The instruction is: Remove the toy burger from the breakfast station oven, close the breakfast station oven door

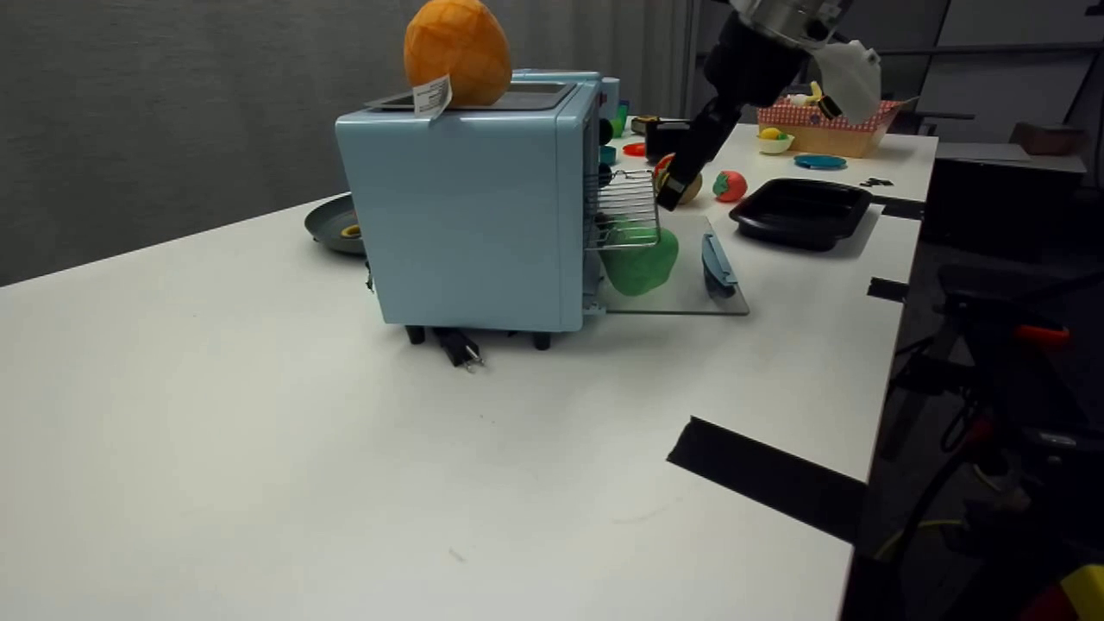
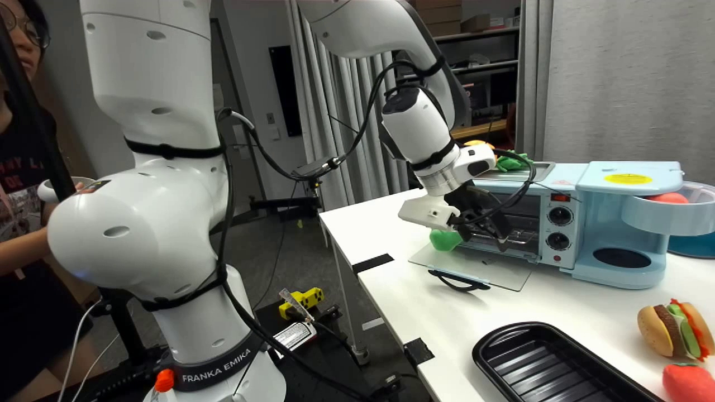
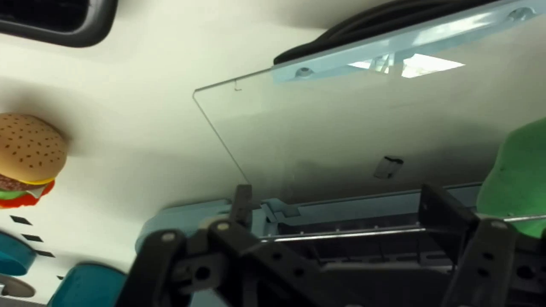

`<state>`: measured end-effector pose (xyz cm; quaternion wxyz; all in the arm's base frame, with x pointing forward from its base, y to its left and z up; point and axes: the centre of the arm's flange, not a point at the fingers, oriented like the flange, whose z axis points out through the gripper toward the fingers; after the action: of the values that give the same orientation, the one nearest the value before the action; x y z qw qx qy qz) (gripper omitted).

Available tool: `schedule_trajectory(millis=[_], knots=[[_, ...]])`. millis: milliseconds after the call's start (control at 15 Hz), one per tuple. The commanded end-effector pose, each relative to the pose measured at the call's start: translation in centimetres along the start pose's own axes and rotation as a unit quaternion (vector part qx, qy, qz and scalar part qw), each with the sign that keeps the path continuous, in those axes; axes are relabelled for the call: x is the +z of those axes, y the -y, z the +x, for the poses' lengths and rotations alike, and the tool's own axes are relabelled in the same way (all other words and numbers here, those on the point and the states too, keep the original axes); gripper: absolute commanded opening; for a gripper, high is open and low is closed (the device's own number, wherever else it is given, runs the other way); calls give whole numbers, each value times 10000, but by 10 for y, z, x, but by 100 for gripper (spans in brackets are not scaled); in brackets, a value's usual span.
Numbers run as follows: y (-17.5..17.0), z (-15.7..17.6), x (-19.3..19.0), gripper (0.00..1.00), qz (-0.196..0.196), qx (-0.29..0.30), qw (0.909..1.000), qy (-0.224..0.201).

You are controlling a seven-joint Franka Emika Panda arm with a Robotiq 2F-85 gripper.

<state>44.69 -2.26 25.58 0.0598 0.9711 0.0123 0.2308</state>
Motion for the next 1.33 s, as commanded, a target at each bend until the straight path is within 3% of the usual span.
schedule_trajectory(millis=[0,467,733,1267], knots=[[-4,60,-15,100,285,-286,9992,2],[14,99,-13,100,509,-714,9961,-27],[28,141,-34,100,597,-775,9948,-297],[23,134,-43,100,489,-988,9936,240]])
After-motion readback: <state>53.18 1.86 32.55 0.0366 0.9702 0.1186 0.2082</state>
